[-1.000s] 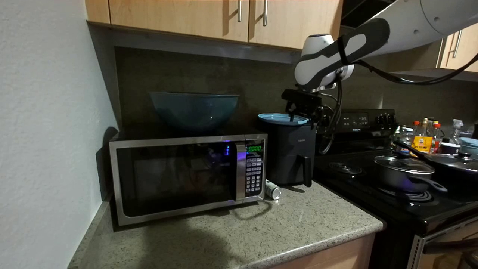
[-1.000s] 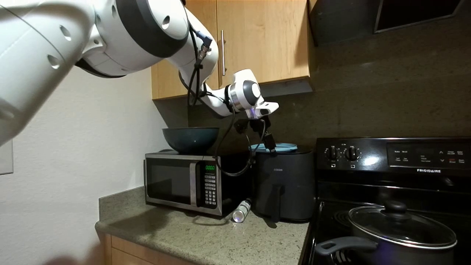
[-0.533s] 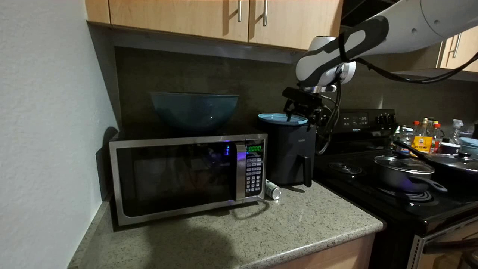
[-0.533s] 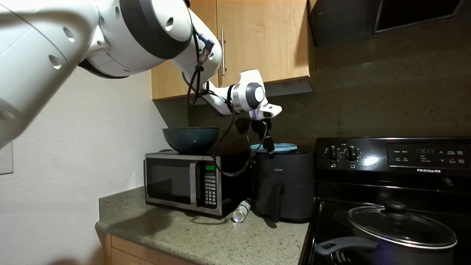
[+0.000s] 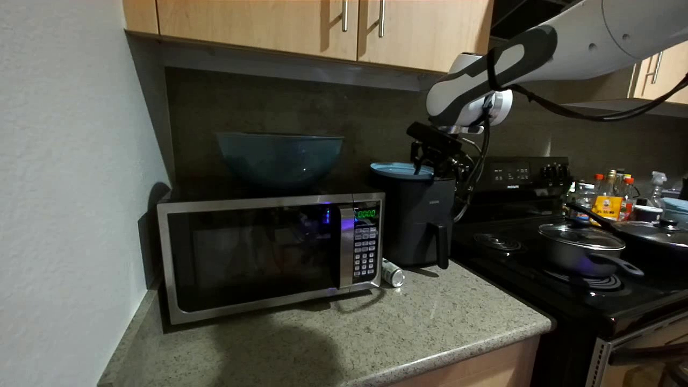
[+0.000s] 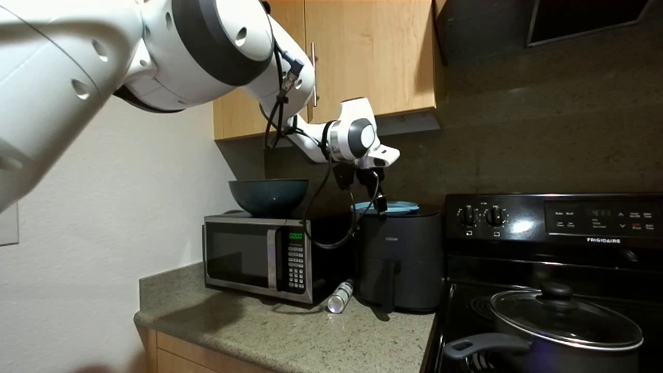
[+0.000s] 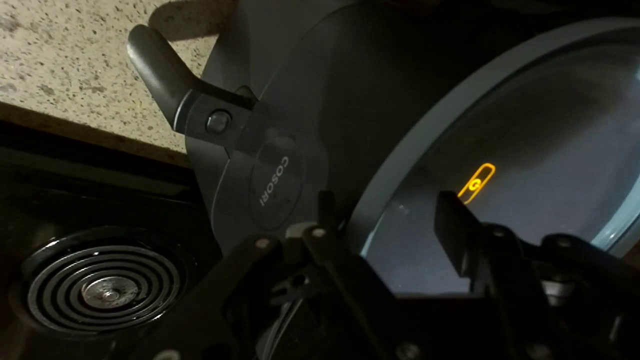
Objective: Remove the blue plate from the top of the air fryer and put it in the blue bowl, place the bowl on top of the air fryer
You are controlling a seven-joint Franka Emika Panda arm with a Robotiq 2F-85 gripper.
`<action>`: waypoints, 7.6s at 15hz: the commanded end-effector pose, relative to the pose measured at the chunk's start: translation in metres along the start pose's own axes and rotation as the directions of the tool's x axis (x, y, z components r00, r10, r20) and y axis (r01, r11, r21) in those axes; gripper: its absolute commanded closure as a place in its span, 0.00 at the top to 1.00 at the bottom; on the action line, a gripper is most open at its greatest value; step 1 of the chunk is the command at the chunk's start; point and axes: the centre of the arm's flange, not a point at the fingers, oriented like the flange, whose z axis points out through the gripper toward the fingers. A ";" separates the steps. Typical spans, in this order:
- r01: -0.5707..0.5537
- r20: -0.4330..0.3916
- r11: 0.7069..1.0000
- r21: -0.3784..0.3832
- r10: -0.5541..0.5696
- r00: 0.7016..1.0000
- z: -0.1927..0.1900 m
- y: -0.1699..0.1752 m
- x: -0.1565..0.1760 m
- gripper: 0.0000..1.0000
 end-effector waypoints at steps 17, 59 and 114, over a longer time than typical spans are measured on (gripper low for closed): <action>0.065 0.146 0.989 -0.132 -0.045 0.988 -0.070 0.017 -0.035 0.08; -0.076 0.178 0.835 0.545 -0.027 0.984 -0.184 -0.044 -0.088 0.06; 0.675 -0.473 0.671 0.308 -0.508 0.720 -0.149 -0.101 -0.209 1.00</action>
